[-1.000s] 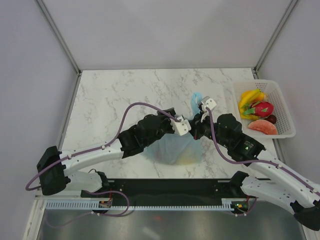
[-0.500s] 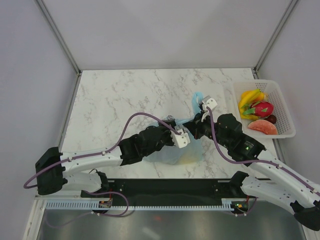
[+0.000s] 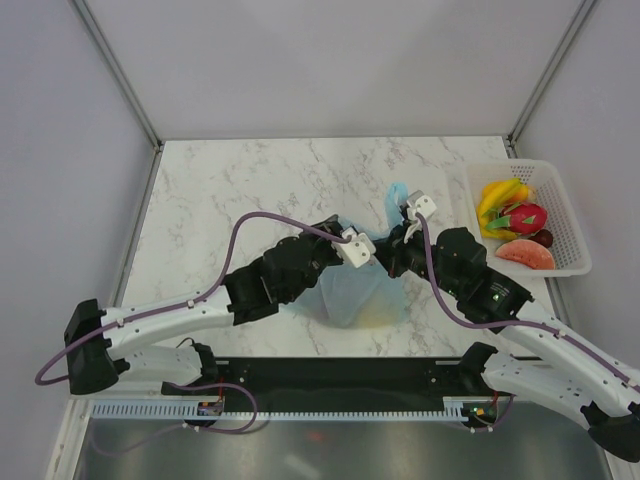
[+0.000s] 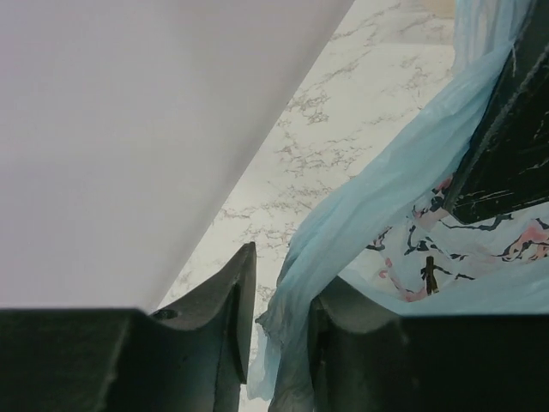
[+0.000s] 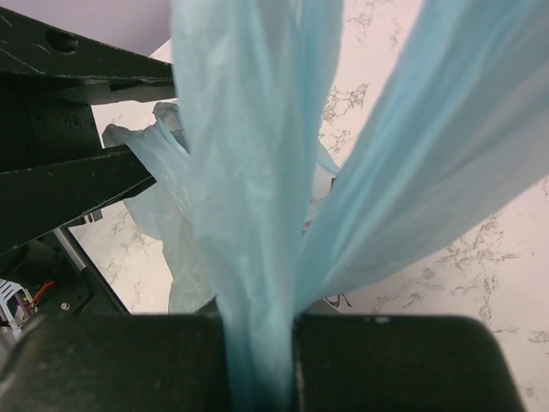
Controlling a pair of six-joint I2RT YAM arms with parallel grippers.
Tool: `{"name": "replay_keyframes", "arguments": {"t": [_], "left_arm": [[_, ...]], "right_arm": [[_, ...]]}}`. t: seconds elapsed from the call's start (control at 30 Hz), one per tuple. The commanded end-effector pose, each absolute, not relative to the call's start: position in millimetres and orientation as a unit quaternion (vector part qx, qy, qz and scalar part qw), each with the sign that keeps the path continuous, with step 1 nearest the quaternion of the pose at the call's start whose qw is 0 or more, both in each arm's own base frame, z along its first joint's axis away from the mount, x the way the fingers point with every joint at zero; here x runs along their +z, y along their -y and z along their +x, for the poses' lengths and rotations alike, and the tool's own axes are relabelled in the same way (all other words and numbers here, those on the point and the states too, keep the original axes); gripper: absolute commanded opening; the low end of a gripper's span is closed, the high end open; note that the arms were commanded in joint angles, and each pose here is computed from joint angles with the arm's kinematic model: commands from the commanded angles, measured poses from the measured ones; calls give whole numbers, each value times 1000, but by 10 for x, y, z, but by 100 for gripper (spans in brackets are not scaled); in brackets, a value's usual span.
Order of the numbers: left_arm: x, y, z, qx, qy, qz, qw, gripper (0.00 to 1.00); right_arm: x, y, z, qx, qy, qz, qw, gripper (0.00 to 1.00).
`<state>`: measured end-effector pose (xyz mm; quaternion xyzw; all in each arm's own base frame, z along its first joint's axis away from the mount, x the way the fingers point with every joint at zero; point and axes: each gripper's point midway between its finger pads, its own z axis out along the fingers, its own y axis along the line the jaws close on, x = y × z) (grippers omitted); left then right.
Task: Place the fake fruits into the plastic bag and tie a complex knot
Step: Adjust the plastic bag at the center of the board.
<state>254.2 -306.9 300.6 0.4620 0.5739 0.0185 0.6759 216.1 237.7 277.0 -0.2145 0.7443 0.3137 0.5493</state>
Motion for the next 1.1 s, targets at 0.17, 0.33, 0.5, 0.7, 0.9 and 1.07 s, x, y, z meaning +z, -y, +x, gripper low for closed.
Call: {"name": "replay_keyframes", "arguments": {"t": [0.17,0.33,0.5,0.7,0.9,1.07], "left_arm": [[3225,2913,2455,-45,-605,404,684,45],[3249,2820,2194,-118,-622,402,661,46],[3373,2751,1801,-212,-604,424,641,45],[3287,2929,1429,-296,-583,480,584,4],[3004,3250,1584,-284,-614,491,549,2],[2878,3337,1986,-207,-616,467,600,2]], "right_arm": [[3023,-2289,2220,305,-735,-190,575,0],[2981,-2281,2258,294,-741,-189,574,0],[2950,-2298,2281,290,-745,-189,570,0],[2949,-2311,2301,289,-746,-189,569,0],[3007,-2336,2285,297,-742,-190,570,0],[3054,-2333,2262,303,-738,-190,572,0]]}}
